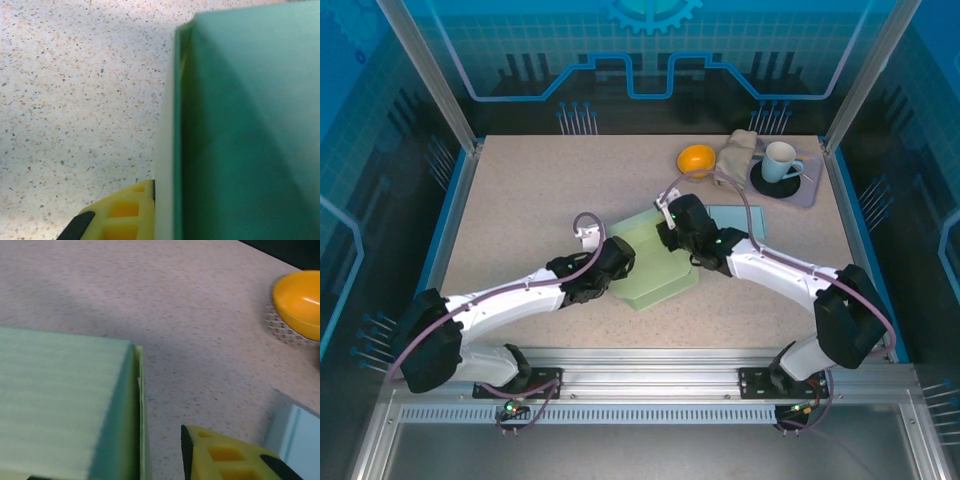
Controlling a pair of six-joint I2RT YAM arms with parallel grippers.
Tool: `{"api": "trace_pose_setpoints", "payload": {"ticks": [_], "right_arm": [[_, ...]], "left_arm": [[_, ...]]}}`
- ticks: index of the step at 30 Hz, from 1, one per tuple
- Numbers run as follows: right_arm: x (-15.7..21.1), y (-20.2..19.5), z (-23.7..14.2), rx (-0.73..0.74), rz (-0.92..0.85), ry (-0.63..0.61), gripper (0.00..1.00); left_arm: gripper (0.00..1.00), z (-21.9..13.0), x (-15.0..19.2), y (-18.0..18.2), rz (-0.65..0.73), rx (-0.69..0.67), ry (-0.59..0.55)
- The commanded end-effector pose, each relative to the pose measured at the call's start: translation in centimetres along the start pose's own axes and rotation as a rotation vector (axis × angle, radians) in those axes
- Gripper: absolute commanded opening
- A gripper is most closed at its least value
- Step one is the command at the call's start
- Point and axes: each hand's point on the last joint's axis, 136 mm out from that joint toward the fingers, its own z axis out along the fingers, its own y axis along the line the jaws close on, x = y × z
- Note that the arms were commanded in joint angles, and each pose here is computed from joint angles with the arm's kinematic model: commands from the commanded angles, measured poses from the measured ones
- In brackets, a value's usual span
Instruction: Fold the paper box
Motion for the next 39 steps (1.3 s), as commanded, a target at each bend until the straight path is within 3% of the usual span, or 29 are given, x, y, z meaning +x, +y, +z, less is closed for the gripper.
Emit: {"api": "trace_pose_setpoints", "payload": {"ticks": [1, 8, 15, 24, 31, 39], "right_arm": [[6.2, -9.5, -0.9, 0.495, 0.068, 0.229, 0.27], [6.4, -9.9, -1.2, 0.548, 0.146, 0.234, 0.27], [4.1, -1.3, 0.4, -0.024, 0.078, 0.078, 0.45], [7.5, 3.1, 0.9, -0.270, 0.002, 0.116, 0.51], [7.1, 2.4, 1.4, -0.204, 0.042, 0.090, 0.51], [4.3, 3.3, 1.8, -0.241, 0.095, 0.039, 0.49]], "left_arm": [[0.07, -0.4, -0.3, 3.4, -0.009, -0.162, -0.021], [0.07, -0.1, -0.1, 3.4, -0.008, -0.191, -0.007], [0.07, 0.2, -0.1, 2.7, -0.001, -0.179, 0.004], [0.07, 0.8, 0.4, 2.0, -0.010, -0.170, 0.032], [0.07, 0.9, 0.6, 1.7, -0.016, -0.158, 0.045], [0.07, 1.1, 1.2, 1.6, -0.019, -0.149, 0.065]]}}
